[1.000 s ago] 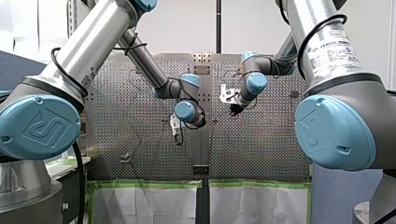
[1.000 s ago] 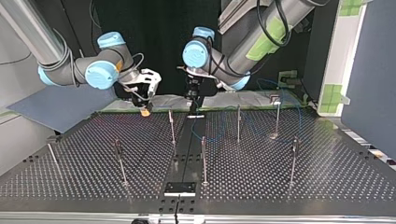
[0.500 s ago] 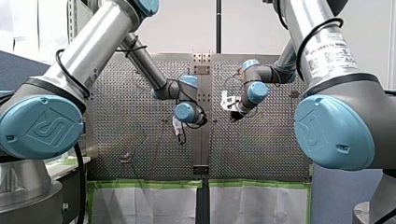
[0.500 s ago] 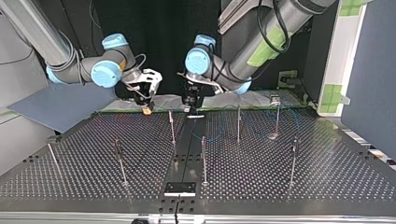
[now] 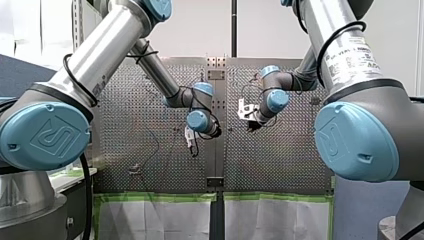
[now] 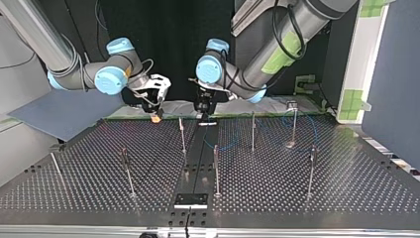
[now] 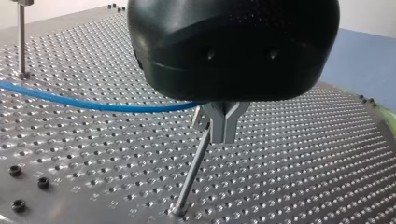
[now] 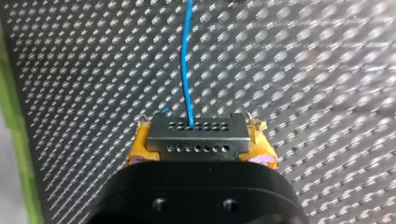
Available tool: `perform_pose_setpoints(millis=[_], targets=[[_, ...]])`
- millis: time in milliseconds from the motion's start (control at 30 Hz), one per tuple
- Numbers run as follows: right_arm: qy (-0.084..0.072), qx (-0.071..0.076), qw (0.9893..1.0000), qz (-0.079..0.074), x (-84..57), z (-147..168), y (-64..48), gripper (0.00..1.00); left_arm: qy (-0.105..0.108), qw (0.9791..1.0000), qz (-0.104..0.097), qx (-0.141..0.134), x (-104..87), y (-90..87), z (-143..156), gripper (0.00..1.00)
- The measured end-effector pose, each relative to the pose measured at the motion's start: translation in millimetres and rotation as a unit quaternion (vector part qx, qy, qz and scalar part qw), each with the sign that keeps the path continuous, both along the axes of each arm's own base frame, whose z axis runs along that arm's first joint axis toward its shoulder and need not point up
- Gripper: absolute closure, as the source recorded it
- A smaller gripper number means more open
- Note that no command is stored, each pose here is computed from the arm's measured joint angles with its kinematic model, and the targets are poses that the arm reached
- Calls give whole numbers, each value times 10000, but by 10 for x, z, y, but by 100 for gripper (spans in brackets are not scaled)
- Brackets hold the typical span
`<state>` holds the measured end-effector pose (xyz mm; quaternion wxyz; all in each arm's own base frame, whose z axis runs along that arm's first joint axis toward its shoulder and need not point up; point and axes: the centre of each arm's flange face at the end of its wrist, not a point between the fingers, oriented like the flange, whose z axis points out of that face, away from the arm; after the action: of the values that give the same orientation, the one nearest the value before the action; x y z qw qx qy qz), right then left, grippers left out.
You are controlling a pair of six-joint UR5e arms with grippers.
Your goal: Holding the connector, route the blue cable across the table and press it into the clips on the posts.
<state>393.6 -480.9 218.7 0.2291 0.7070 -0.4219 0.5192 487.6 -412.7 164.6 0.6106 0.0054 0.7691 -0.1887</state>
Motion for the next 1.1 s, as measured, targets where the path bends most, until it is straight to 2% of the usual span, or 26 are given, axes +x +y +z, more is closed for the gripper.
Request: perform_pose_setpoints(millis=[133, 300, 433, 600, 700, 900, 1100], targets=[[-80, -61, 9998, 200, 51, 93, 19, 100, 89, 9999, -57, 72, -75, -40, -5, 99], [-146, -78, 9989, 431, 109, 148, 69, 100, 139, 9997, -136, 115, -163, -108, 5, 99], [-159, -75, 9987, 485, 127, 158, 87, 100, 167, 9996, -175, 162, -242, -153, 21, 99], [-161, -62, 9986, 494, 129, 157, 95, 100, 114, 9996, -198, 150, -364, -167, 100, 99], [-156, 35, 9988, 469, 110, 126, 125, 100, 105, 9996, -201, 146, -394, -160, 105, 99], [-159, 217, 9992, 299, 38, 37, 162, 100, 65, 9998, -172, 76, -389, -135, 84, 99], [-181, 286, 9993, 160, -11, 6, 152, 100, 3, 9999, -153, 19, -365, -132, 92, 99]])
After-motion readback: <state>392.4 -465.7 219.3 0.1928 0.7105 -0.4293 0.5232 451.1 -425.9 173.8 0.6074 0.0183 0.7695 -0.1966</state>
